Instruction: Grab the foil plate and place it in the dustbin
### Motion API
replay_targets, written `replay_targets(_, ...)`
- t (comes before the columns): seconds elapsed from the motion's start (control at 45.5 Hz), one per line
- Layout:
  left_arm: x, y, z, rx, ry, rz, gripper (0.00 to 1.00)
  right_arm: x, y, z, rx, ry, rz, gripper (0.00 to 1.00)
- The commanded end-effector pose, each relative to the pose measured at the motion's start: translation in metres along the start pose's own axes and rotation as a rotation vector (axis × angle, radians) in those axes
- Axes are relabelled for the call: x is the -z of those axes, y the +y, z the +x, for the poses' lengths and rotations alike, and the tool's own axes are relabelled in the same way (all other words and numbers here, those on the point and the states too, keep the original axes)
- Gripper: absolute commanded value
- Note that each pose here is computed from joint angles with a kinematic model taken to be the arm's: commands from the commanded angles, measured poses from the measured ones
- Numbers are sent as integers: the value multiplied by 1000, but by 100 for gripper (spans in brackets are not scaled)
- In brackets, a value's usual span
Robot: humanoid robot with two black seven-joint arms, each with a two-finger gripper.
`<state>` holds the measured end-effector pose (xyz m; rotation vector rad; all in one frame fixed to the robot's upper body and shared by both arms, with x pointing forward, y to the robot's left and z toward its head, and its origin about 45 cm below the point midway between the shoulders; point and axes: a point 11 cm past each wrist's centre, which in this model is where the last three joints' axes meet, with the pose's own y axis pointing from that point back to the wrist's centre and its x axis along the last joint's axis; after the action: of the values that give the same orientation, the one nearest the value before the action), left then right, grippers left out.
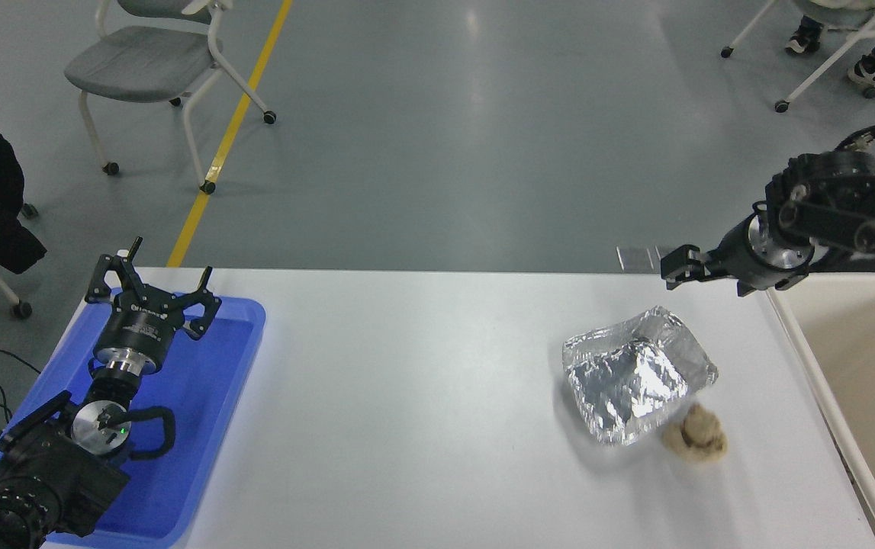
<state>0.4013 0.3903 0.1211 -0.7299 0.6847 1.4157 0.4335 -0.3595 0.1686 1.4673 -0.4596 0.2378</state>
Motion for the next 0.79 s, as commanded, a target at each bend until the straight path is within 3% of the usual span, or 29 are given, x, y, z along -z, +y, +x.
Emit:
replay_targets(0.0,0,0,0,0,0,0,100,-4,-47,-46,-68,-25,-21,100)
replay_targets(0.549,0,0,0,1,0,-1,100,-5,-80,-82,-180,-53,-57,96)
replay_targets(0.681,0,-1,-1,4,1,0,100,-6,-83,-84,-185,-56,-63,81)
replay_targets(0.769,0,0,0,1,0,-1,100,-6,-83,-84,-188,-60,-61,52)
